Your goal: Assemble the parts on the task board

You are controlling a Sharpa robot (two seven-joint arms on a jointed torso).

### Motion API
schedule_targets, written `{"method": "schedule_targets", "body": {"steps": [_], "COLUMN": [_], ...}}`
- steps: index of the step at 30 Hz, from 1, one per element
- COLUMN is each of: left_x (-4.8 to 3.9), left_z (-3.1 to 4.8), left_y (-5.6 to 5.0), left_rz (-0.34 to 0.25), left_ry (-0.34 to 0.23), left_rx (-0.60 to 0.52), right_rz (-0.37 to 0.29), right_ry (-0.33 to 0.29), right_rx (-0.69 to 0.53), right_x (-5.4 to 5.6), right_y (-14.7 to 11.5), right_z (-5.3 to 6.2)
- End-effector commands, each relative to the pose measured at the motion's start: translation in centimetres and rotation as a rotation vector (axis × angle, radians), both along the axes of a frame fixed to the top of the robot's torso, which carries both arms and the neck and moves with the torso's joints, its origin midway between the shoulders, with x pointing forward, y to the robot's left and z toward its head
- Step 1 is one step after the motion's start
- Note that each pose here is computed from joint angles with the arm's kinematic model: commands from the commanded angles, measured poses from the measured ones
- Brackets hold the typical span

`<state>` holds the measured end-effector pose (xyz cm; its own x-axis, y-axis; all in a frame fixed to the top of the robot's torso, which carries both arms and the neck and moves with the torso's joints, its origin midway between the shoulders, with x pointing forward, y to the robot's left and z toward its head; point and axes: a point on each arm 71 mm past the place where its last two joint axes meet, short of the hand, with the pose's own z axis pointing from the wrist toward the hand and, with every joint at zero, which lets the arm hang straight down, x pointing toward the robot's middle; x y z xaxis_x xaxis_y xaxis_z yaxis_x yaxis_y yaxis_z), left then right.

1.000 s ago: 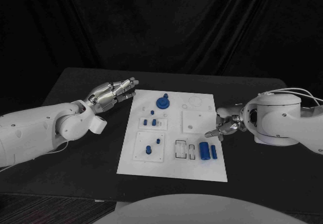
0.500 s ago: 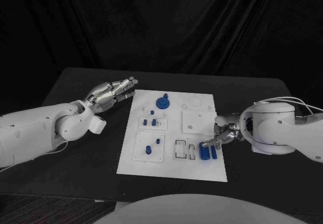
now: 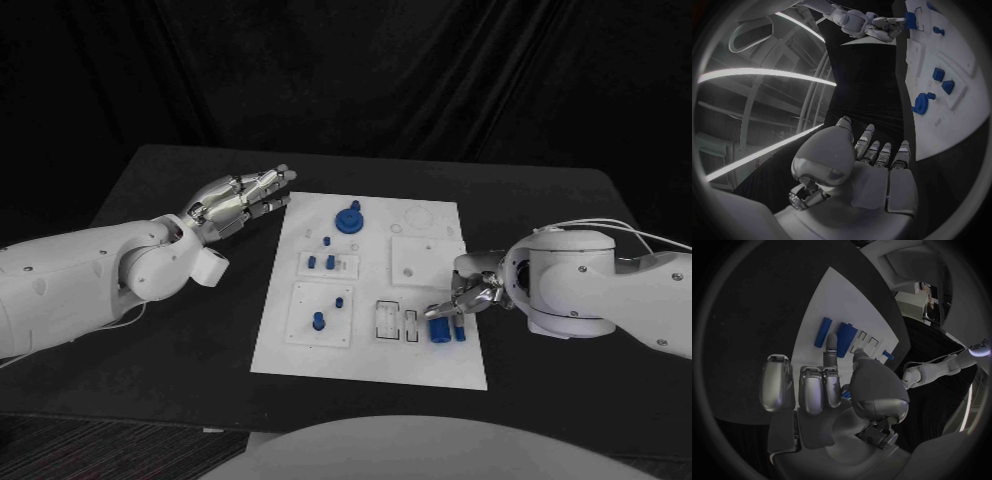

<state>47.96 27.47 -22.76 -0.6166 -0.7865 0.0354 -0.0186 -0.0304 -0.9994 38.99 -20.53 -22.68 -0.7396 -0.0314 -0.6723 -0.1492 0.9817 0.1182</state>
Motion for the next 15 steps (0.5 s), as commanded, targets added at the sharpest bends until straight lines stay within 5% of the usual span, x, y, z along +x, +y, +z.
{"method": "schedule_targets", "body": {"steps": [1, 15], "left_x": [-0.04, -0.07], "left_z": [0.04, -0.06], "left_y": [-0.2, -0.3], "left_rz": [-0.007, -0.017], "left_ry": [-0.001, 0.011], "left_rx": [-0.017, -0.015], "right_rz": [-0.031, -0.035], "right_ry": [-0.008, 0.014], "right_rx": [-0.004, -0.03], "right_x": [0.1, 0.4], "right_y": [-0.1, 0.1], "right_z": [-0.2, -1.3]}}
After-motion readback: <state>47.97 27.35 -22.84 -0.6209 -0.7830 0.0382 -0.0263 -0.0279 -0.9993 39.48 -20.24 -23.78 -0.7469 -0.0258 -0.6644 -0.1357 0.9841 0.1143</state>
